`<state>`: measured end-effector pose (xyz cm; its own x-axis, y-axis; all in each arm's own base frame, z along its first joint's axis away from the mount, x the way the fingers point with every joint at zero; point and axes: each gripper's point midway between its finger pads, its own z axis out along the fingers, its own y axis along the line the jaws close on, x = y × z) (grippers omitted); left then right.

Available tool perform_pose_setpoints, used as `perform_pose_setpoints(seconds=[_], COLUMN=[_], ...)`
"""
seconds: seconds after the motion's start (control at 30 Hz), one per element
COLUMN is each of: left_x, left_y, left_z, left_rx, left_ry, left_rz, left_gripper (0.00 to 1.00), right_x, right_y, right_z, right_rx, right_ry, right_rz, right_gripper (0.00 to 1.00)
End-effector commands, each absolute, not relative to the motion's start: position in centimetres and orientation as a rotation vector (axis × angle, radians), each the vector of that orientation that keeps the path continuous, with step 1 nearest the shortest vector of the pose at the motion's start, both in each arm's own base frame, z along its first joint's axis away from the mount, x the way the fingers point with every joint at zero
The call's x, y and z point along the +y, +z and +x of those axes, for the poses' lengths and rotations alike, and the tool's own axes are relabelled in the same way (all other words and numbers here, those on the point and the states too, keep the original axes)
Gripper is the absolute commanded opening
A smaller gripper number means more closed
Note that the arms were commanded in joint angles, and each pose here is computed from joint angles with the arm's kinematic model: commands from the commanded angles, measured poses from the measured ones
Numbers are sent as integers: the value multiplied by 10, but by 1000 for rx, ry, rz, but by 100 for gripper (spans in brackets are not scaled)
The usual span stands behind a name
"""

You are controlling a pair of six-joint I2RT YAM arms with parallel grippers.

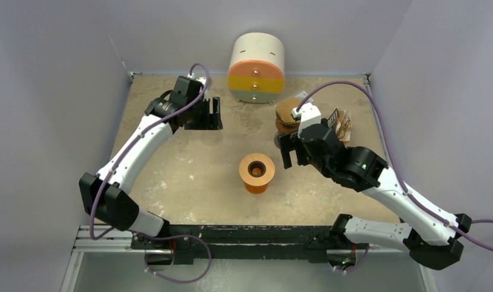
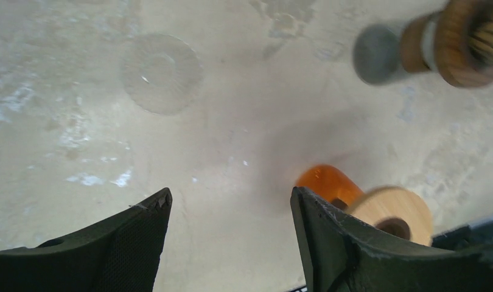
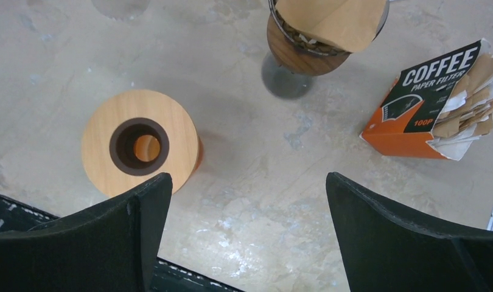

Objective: Place the coffee filter in the dripper
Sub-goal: Pick up the coffee dripper from the center of the board.

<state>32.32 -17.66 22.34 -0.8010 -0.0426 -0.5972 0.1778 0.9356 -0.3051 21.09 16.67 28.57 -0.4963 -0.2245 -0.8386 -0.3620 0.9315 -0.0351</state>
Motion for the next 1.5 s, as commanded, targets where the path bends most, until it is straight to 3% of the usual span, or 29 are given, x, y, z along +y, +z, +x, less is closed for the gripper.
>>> perform_pose_setpoints(seconds=[0.0,0.7,1.47], left_x=[-144,-135,-149], left_y=[213,132,104], left_z=[353,432,424], left_rx=[2474,2658,2733], left_ry=[-208,-172,-119], left_rz=[85,-13,23], left_gripper=[70,65,54], right_x=[161,149,147], right_y=[278,282,280], right_z=[208,181,181], right_rx=[2112,2031,2026], right_ry=[158,295,284], right_rz=[-446,-525,-532], right_gripper=[99,98,98])
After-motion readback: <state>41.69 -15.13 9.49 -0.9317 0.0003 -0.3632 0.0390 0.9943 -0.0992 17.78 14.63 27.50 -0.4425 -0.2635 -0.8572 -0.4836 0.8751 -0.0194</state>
